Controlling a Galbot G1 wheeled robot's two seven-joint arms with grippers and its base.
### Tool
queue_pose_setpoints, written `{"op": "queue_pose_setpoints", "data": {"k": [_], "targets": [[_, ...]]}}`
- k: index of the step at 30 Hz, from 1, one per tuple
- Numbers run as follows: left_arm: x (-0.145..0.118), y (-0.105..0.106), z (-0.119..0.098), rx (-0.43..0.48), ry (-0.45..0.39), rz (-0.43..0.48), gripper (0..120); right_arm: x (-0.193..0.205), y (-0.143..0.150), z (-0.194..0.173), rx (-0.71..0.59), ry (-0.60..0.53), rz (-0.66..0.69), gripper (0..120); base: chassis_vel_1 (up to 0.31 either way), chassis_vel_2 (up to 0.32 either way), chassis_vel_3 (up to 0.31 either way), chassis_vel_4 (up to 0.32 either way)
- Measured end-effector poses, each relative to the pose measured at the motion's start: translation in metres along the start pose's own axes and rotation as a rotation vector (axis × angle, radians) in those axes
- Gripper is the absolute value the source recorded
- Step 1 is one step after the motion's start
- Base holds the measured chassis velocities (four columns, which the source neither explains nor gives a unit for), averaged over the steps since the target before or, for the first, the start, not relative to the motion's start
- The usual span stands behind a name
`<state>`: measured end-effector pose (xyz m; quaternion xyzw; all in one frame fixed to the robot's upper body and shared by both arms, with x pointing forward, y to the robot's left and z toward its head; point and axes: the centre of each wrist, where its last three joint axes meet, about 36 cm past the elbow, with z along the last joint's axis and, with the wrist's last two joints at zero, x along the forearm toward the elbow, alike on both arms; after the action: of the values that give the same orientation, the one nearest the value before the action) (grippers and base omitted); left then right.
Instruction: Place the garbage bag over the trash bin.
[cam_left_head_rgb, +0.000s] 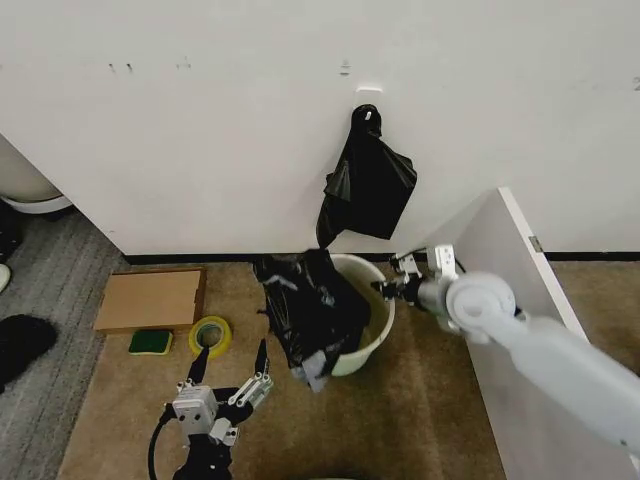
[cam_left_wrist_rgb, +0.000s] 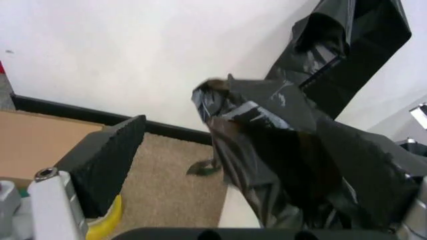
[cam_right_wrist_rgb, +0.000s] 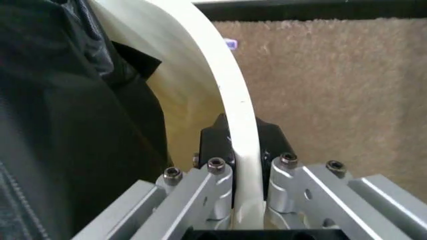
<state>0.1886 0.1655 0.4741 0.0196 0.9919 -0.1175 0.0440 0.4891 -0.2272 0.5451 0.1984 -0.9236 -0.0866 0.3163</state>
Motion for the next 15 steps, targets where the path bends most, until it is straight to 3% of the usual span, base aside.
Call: {"op": "queue_pose_setpoints", "data": {"k": [8,15], "targets": [[0.002,0.0,0.001,-0.002,0.009,-0.005,100,-0.007,0.017,0.017,-0.13,-0.085,-0.049,3,0.0,0.0,0.0,0.0],[0.0,0.004,0.001,-0.015,0.004,-0.014,100,-0.02,0.026,0.036,-0.11,-0.133,-0.04,3,0.0,0.0,0.0,0.0]]}}
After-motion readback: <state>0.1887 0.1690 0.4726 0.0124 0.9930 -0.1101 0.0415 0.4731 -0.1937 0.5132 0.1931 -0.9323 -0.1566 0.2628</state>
